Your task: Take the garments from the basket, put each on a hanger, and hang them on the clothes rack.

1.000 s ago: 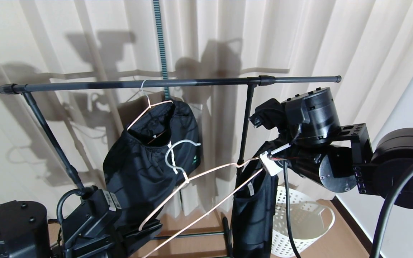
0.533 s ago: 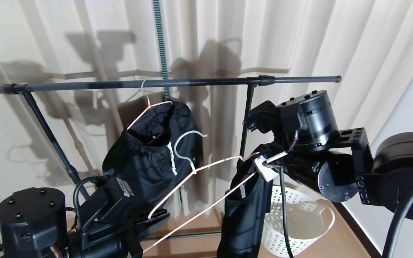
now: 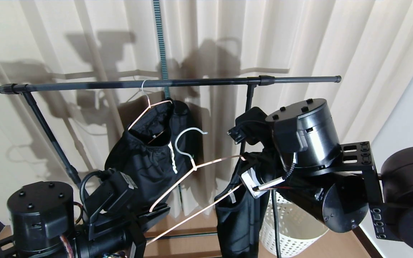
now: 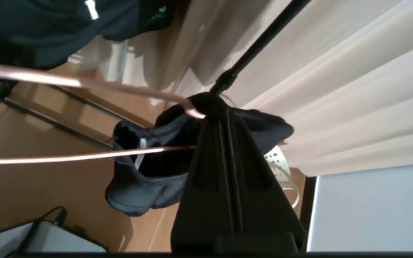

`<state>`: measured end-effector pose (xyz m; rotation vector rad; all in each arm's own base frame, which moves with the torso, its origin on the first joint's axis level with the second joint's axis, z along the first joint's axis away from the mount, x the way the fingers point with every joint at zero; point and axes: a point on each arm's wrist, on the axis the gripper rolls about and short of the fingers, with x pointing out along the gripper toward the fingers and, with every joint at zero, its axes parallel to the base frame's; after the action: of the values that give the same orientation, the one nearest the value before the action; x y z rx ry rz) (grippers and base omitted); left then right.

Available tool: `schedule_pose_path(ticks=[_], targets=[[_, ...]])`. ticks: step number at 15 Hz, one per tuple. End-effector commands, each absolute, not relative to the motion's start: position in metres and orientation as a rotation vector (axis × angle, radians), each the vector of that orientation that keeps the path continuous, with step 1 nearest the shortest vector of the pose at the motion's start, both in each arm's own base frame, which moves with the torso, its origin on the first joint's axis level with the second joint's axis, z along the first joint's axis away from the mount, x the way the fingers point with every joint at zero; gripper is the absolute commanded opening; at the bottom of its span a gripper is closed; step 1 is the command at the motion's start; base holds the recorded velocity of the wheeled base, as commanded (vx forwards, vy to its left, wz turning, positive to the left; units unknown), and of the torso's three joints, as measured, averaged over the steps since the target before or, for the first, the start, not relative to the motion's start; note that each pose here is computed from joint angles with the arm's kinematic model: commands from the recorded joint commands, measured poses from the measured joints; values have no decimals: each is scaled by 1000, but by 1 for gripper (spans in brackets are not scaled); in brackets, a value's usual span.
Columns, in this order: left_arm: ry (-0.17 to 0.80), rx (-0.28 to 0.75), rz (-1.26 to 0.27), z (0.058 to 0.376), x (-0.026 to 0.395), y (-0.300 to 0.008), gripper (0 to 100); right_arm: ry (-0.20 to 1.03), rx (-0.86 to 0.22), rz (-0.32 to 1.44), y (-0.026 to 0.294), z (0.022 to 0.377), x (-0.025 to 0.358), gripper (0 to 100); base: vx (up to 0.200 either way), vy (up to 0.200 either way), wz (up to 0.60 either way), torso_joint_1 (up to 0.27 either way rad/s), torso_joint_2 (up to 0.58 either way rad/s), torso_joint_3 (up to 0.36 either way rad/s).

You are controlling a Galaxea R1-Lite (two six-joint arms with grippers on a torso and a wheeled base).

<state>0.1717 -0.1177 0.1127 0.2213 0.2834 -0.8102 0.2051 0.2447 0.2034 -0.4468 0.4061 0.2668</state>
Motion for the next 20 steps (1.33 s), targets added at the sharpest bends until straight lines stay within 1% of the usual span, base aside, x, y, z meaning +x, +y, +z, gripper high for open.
schedule_pose_path(ticks=[1, 4, 7, 11, 12, 14, 17, 20], targets=[[312, 227, -774, 107, 170, -110, 0, 403, -426, 236, 240, 205, 210, 0, 0, 0, 0, 0, 0, 0], [306, 240, -715, 107, 162, -92, 0, 400, -389, 172, 228, 210, 227, 0, 0, 0, 0, 0, 0, 0], [290, 254, -672, 110, 166, -84, 0, 391, -375, 165, 228, 213, 230, 0, 0, 0, 0, 0, 0, 0], [266, 250, -668, 115, 172, -87, 0, 387, -377, 180, 233, 214, 227, 0, 0, 0, 0, 0, 0, 0], [261, 249, -673, 116, 176, -90, 0, 383, -386, 212, 241, 213, 221, 0, 0, 0, 0, 0, 0, 0], [260, 252, -699, 116, 174, -95, 0, 388, -393, 217, 248, 208, 223, 0, 0, 0, 0, 0, 0, 0], [265, 265, -757, 113, 166, -103, 0, 367, -375, 217, 257, 215, 231, 0, 0, 0, 0, 0, 0, 0], [268, 275, -768, 112, 165, -104, 0, 352, -363, 219, 261, 220, 233, 0, 0, 0, 0, 0, 0, 0]])
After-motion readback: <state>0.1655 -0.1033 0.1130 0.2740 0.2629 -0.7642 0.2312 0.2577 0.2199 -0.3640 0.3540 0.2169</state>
